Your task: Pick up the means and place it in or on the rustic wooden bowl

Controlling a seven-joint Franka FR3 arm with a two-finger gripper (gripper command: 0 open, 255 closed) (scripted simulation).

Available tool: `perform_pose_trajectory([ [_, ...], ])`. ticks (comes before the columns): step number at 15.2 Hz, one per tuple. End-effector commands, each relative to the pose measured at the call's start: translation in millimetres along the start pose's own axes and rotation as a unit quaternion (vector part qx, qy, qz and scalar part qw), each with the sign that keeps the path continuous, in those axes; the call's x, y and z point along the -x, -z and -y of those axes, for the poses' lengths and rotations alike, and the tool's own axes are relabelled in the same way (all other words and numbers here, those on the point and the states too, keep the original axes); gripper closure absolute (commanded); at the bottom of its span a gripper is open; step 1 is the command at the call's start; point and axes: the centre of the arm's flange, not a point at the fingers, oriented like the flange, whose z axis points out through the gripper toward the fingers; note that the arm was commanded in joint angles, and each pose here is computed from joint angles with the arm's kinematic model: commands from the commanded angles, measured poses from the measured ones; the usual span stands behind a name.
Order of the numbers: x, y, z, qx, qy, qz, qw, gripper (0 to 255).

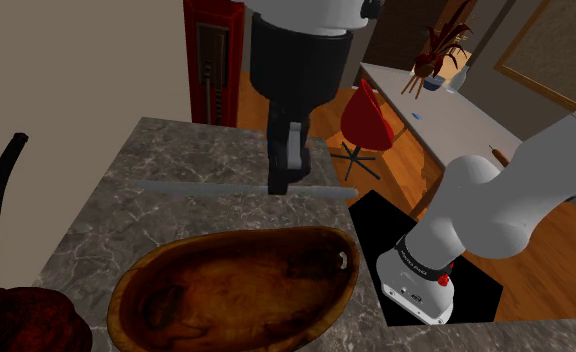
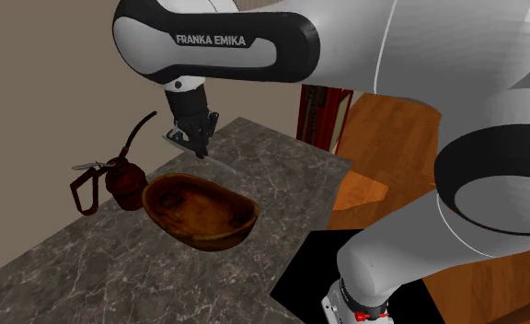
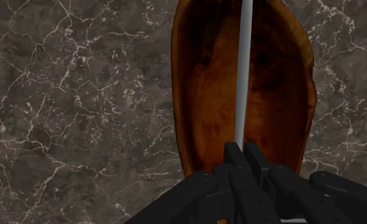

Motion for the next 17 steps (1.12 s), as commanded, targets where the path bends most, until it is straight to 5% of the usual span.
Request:
perform_pose_trajectory([
  [1, 1, 4, 29, 0.000, -0.001, 0.000, 1.0000, 255],
  [17, 0, -68, 50, 0.000, -0.001, 0.000, 1.0000, 255],
])
